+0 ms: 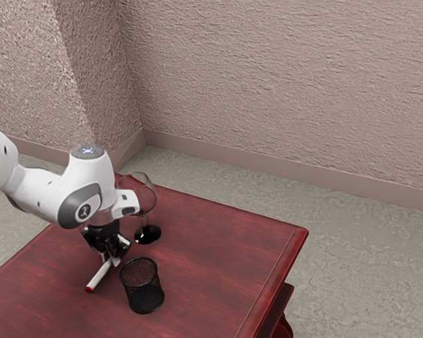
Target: Put the marker into the pen holder.
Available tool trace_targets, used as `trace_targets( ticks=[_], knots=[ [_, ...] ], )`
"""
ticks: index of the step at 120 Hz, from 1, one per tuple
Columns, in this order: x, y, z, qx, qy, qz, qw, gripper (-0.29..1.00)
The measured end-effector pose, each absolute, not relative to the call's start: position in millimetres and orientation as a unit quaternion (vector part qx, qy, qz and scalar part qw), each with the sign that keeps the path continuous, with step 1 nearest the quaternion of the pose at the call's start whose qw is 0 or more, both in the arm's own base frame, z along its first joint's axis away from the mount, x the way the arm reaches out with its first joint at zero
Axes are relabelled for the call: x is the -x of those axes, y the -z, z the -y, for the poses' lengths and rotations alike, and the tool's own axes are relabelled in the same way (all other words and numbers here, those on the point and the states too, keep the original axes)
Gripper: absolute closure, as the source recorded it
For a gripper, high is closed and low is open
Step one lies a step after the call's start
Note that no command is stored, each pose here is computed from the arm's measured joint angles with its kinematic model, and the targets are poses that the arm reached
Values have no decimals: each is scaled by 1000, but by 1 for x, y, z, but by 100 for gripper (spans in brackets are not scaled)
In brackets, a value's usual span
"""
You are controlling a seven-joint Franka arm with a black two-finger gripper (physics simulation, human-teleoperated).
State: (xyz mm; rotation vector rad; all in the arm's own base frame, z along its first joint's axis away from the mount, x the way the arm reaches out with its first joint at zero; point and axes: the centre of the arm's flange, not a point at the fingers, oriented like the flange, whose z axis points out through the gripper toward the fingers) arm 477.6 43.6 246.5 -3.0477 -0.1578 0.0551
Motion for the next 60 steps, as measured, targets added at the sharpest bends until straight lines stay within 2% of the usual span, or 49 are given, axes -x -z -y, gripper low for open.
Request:
trace_targets(
  ticks=[26,60],
  knots=[
    [-479,-254,-36,998,-11,53,44,73],
    [-483,-359,14,996,86,16,21,79]
  ],
)
